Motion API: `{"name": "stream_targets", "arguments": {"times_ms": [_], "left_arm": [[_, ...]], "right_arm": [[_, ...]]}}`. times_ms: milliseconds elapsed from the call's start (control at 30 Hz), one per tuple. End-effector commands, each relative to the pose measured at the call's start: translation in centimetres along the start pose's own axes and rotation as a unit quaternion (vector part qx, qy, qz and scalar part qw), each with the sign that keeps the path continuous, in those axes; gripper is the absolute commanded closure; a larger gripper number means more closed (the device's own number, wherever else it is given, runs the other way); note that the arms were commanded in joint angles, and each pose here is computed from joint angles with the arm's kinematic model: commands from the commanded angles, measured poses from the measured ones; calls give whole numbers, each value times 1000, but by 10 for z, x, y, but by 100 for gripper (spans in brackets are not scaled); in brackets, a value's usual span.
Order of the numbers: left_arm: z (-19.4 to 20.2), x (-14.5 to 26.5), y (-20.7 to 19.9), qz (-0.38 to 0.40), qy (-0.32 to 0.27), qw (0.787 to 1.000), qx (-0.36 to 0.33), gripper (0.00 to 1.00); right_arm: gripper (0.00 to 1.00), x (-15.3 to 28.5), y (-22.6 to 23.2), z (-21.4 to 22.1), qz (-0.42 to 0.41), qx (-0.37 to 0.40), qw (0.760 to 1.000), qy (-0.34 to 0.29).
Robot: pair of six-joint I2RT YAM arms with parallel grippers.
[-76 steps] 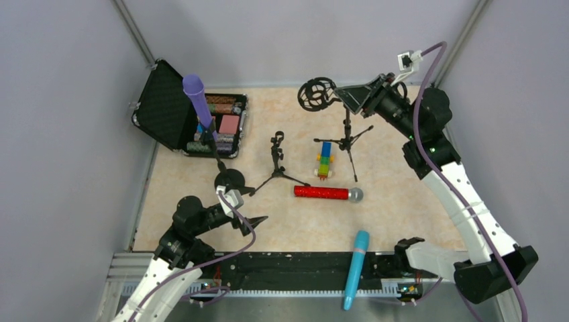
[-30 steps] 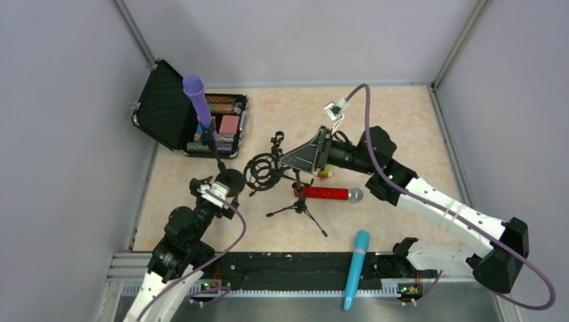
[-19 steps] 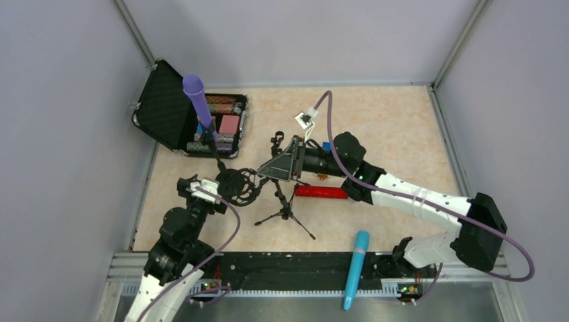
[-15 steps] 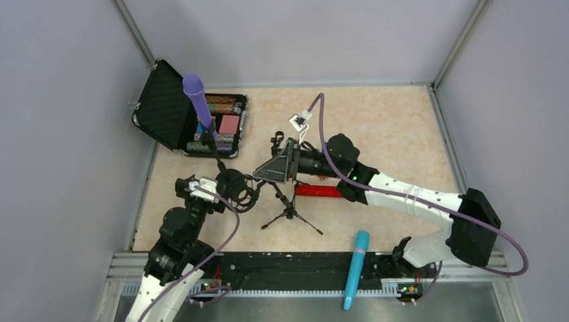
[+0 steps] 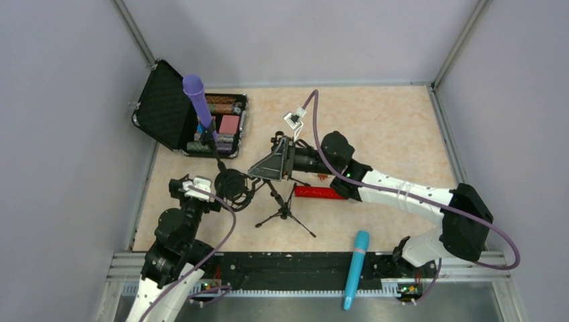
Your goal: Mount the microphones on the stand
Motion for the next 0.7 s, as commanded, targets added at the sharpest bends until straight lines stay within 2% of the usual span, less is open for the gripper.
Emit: {"name": "stream_targets", "arguments": {"times_ms": [0,233,667], "left_arm": [[-34,19,10,-11,-97,995,31,1],[-45,24,14,-12,-114,993,30,1],[-45,24,10,2,-114,993,32,1]], "right_arm": [[100,-13,42,-30,-72,29,996,-34],[100,-29,42,-23,-89,26,996,-19],[100,-28,2,5,-49,52,997,-12]]}}
Point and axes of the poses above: each gripper's point midway between its finger pads, its own x axis back along the fingers, its own y axis along the line the jaws close on, z = x × y, the point moved 5 cm from there along x, back along the fingers, and after that the axes turned 7 degrees about x, right-handed, at the moved point
